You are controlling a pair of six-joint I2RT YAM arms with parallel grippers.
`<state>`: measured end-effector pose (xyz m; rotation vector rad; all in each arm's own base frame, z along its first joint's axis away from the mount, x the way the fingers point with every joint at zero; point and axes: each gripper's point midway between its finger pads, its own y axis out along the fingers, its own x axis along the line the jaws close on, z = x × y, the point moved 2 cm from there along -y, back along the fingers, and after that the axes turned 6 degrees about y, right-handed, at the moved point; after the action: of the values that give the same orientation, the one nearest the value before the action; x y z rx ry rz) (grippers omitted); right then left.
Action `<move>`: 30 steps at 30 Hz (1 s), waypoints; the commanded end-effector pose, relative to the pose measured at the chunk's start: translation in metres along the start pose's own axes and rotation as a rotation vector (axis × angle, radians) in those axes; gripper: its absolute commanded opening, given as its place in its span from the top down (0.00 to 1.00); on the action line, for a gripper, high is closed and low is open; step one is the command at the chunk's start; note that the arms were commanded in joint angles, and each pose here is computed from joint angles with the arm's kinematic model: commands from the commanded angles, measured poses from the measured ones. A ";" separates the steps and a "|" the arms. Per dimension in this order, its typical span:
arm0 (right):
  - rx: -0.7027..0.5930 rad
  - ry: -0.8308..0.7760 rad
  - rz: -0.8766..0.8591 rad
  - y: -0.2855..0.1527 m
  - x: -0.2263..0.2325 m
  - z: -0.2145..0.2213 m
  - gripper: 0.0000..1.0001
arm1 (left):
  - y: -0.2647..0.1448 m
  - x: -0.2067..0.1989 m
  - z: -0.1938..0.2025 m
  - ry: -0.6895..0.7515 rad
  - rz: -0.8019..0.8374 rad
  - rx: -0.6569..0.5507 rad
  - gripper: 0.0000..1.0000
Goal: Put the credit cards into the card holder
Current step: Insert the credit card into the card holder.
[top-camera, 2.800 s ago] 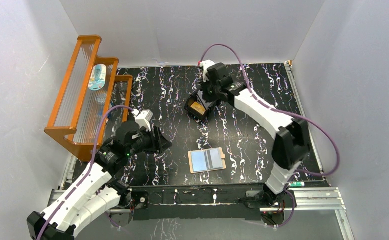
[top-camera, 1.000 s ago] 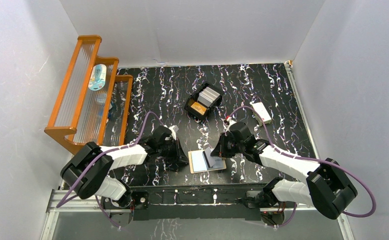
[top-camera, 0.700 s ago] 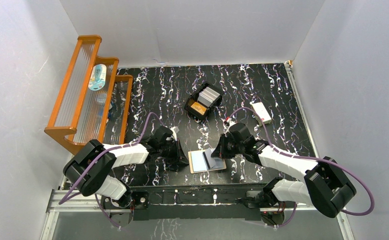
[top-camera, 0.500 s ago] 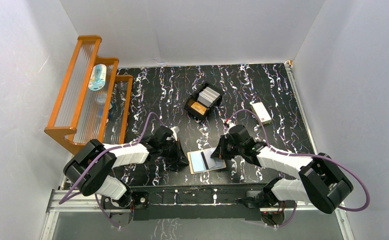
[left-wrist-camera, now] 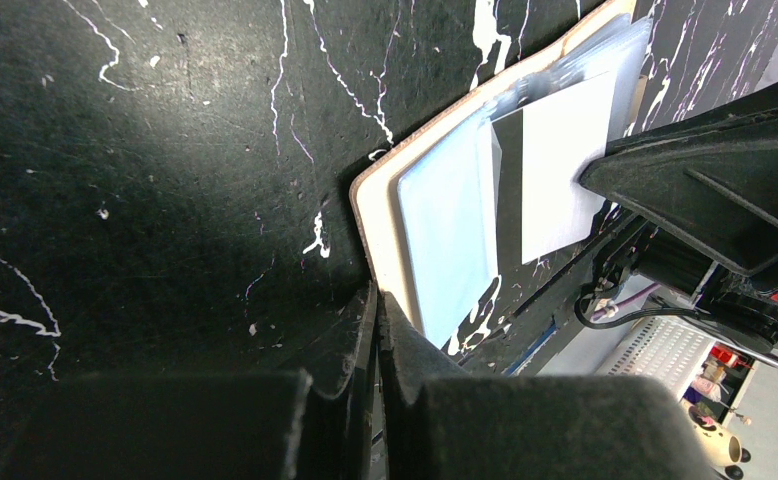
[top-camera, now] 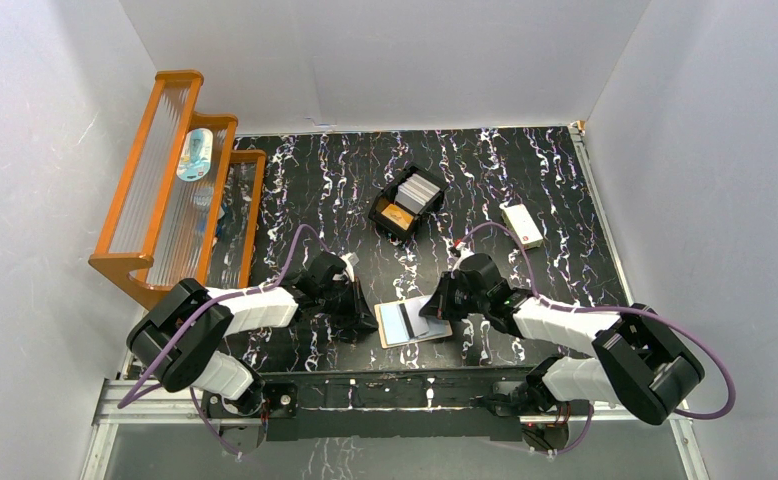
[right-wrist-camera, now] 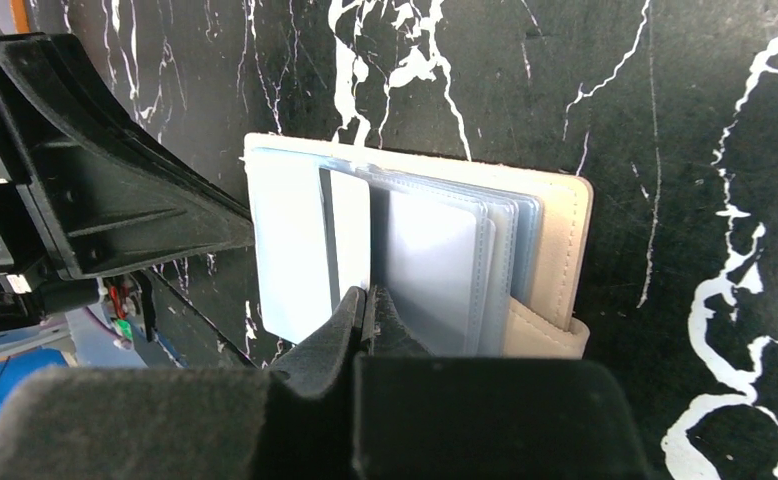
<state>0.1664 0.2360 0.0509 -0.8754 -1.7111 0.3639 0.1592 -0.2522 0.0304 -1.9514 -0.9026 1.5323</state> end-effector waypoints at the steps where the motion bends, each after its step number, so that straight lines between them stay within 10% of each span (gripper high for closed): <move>1: -0.040 0.021 -0.011 0.004 0.001 -0.005 1.00 | 0.000 0.012 0.010 0.002 -0.070 0.036 1.00; 30: 0.113 0.004 0.022 0.014 0.014 0.021 0.71 | -0.002 0.007 0.004 0.011 -0.077 0.012 1.00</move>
<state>0.1504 0.2571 0.0426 -0.7951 -1.6677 0.4418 0.1593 -0.2525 0.0309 -1.9371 -0.9259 1.5118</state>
